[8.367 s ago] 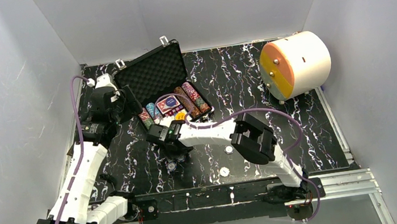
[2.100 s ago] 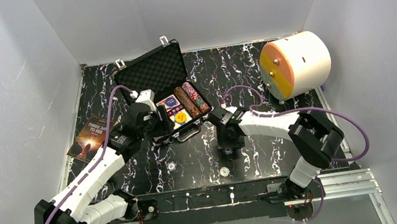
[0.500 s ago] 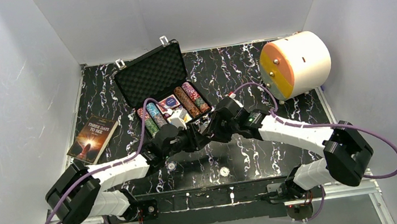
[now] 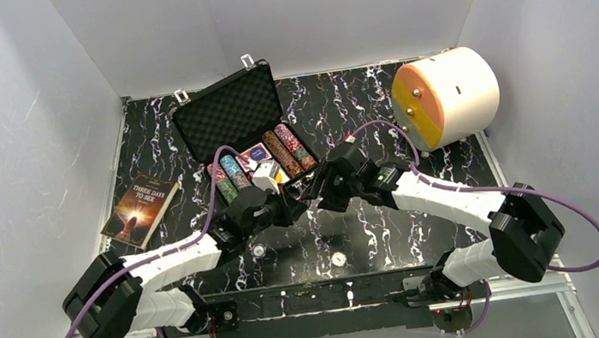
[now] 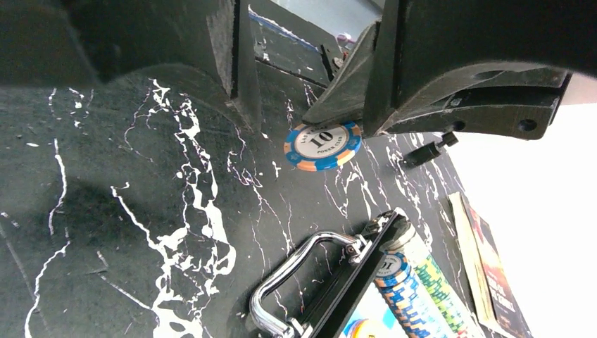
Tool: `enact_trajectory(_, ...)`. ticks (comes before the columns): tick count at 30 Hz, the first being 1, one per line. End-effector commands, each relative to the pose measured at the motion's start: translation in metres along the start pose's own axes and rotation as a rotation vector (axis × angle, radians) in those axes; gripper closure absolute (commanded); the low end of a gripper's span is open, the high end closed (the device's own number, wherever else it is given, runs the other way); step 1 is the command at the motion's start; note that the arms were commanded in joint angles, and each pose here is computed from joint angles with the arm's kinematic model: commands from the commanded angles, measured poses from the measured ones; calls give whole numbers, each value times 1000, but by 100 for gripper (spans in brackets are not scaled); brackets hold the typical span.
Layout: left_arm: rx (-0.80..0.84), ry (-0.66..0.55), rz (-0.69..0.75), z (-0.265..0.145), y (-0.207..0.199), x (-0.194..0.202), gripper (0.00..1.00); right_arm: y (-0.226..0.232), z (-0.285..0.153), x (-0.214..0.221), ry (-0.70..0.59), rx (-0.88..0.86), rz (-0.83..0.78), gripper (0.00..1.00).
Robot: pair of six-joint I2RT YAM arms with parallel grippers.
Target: Pack up texas hold em set
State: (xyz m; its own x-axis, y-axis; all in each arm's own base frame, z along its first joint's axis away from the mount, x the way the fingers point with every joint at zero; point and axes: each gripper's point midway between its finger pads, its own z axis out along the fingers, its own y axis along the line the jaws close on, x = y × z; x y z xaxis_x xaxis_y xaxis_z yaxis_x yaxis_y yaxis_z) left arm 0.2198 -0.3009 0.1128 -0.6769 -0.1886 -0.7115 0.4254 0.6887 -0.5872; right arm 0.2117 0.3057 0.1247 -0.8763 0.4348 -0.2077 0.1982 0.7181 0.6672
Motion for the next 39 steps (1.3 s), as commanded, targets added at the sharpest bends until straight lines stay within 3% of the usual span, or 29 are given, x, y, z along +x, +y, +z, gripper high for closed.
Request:
enact_trajectory(1,-93,31,274,-14,9,-23,100,30,-23,-26,-71,-119,-55,36)
enact_trajectory(5,-240,143,489,-34,35,-38,100,29,-42,-47,-162,-145,-81,34)
enact_trajectory(10,-376,295,657,-54,57,-61,100,17,-48,-54,-200,-141,-88,34)
enact_trajectory(17,-399,560,848,-70,99,-73,100,5,-46,-47,-178,-140,-85,34)
enact_trajectory(19,-426,605,861,-72,116,-76,100,2,-46,-46,-177,-139,-82,34)
enact_trajectory(23,-321,677,868,-67,112,-67,100,1,-46,-44,-169,-142,-90,34)
enact_trajectory(39,-392,818,882,-51,147,-54,100,-5,-40,-39,-148,-133,-89,34)
